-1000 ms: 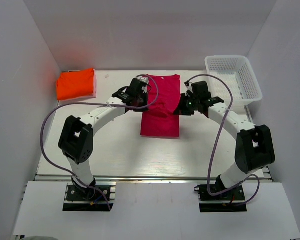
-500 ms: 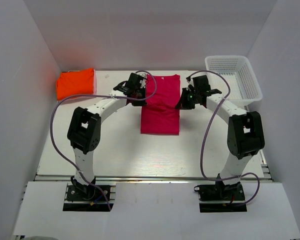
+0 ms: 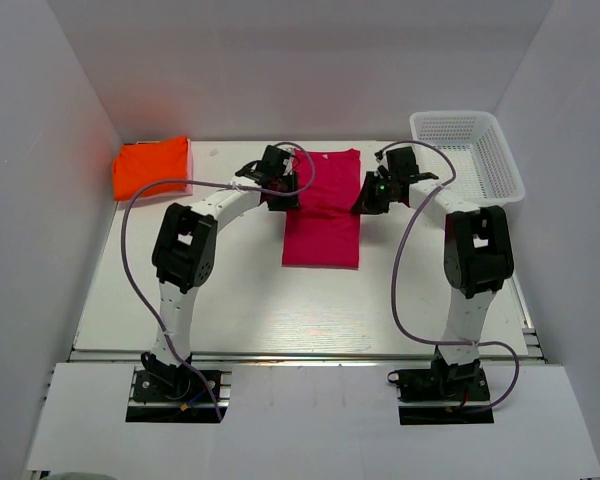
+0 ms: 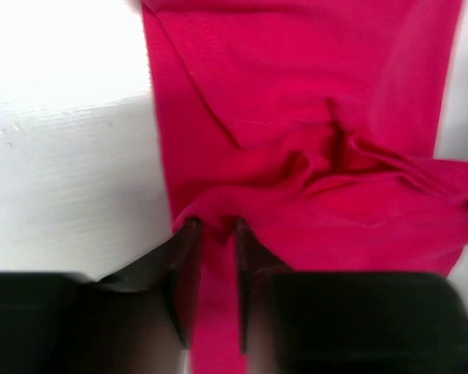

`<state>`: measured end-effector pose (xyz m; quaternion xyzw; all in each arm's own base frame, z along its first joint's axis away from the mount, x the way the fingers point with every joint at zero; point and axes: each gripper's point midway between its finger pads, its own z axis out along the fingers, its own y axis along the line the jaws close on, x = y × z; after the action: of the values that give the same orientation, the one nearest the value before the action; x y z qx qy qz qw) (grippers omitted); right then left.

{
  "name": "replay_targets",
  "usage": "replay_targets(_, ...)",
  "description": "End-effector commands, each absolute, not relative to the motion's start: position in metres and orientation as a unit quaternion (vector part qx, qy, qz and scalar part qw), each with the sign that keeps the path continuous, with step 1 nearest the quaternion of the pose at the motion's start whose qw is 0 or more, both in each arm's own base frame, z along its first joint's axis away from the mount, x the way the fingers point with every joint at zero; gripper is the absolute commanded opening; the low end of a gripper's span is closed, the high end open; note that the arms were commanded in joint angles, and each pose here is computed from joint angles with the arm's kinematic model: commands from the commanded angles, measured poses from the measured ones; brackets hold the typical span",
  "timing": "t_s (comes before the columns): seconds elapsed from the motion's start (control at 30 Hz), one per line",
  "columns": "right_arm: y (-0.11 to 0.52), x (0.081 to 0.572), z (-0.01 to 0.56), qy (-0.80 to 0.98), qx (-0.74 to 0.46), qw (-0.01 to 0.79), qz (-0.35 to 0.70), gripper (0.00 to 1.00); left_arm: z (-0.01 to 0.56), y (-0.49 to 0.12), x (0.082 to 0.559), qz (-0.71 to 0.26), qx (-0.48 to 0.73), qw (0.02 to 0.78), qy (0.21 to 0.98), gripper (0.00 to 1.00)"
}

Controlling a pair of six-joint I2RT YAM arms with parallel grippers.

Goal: Fold and stack the t-shirts
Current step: Fold the folded rectangular tshirt in 1/3 of the way, then grab one side of the 2/3 rectangular tshirt with both arms

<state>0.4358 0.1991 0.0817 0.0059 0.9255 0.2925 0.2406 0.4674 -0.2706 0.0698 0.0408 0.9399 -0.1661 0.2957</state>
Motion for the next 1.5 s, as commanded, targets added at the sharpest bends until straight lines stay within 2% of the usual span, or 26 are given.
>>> replay_targets(0.0, 0.197, 0.464, 0.099, 0.912, 0.018, 0.277, 0.301, 0.19, 0.091, -0.268, 0.490, -0.186, 0.009, 0.319, 0.929, 0.61)
replay_targets(0.03, 0.196, 0.466, 0.100, 0.912, 0.024, 0.279, 0.299, 0.27, 0.102, -0.267, 0.498, -0.190, 0.005, 0.332, 0.924, 0.80)
replay_targets(0.07, 0.192, 0.474, 0.100, 0.910, 0.025, 0.290, 0.296, 0.57, 0.100, -0.267, 0.499, -0.189, 0.001, 0.325, 0.927, 0.99)
replay_targets(0.13, 0.193, 0.485, 0.115, 0.903, 0.018, 0.308, 0.299, 0.89, 0.113, -0.260, 0.511, -0.181, -0.014, 0.339, 0.923, 1.00)
replay_targets(0.3, 0.195, 0.476, 0.147, 0.887, -0.029, 0.344, 0.305, 0.91, 0.136, -0.243, 0.506, -0.176, -0.021, 0.355, 0.918, 1.00)
replay_targets(0.47, 0.194, 0.422, 0.134, 0.888, -0.046, 0.316, 0.332, 0.91, 0.123, -0.246, 0.461, -0.192, 0.028, 0.336, 0.921, 1.00)
replay_targets(0.5, 0.194, 0.416, 0.147, 0.881, -0.050, 0.327, 0.338, 0.91, 0.119, -0.239, 0.446, -0.185, 0.035, 0.326, 0.926, 1.00)
replay_targets(0.57, 0.193, 0.389, 0.121, 0.890, -0.042, 0.295, 0.345, 0.91, 0.116, -0.241, 0.425, -0.196, 0.051, 0.314, 0.928, 1.00)
replay_targets(0.6, 0.193, 0.374, 0.120, 0.889, -0.036, 0.288, 0.355, 0.91, 0.094, -0.236, 0.402, -0.201, 0.056, 0.286, 0.935, 1.00)
replay_targets(0.63, 0.194, 0.368, 0.120, 0.885, -0.037, 0.288, 0.363, 0.91, 0.109, -0.239, 0.397, -0.212, 0.067, 0.310, 0.924, 1.00)
replay_targets(0.7, 0.193, 0.343, 0.103, 0.889, -0.029, 0.264, 0.374, 0.91, 0.091, -0.237, 0.370, -0.223, 0.072, 0.289, 0.928, 1.00)
replay_targets(0.77, 0.192, 0.326, 0.090, 0.890, -0.018, 0.246, 0.383, 0.91, 0.093, -0.237, 0.361, -0.229, 0.077, 0.301, 0.922, 1.00)
replay_targets(0.93, 0.193, 0.308, 0.069, 0.892, -0.010, 0.223, 0.393, 0.91, 0.062, -0.247, 0.330, -0.233, 0.079, 0.259, 0.934, 1.00)
replay_targets(1.03, 0.197, 0.302, 0.058, 0.892, -0.009, 0.204, 0.404, 0.91, 0.046, -0.254, 0.327, -0.239, 0.082, 0.241, 0.937, 1.00)
replay_targets(1.23, 0.197, 0.301, 0.042, 0.898, 0.004, 0.180, 0.402, 0.91, 0.039, -0.254, 0.329, -0.223, 0.081, 0.233, 0.943, 0.75)
replay_targets(1.37, 0.198, 0.299, 0.034, 0.900, 0.009, 0.168, 0.403, 0.80, 0.029, -0.253, 0.319, -0.220, 0.079, 0.221, 0.947, 0.65)
replay_targets(1.47, 0.198, 0.297, 0.029, 0.901, 0.014, 0.162, 0.401, 0.70, 0.020, -0.258, 0.315, -0.224, 0.080, 0.209, 0.948, 0.52)
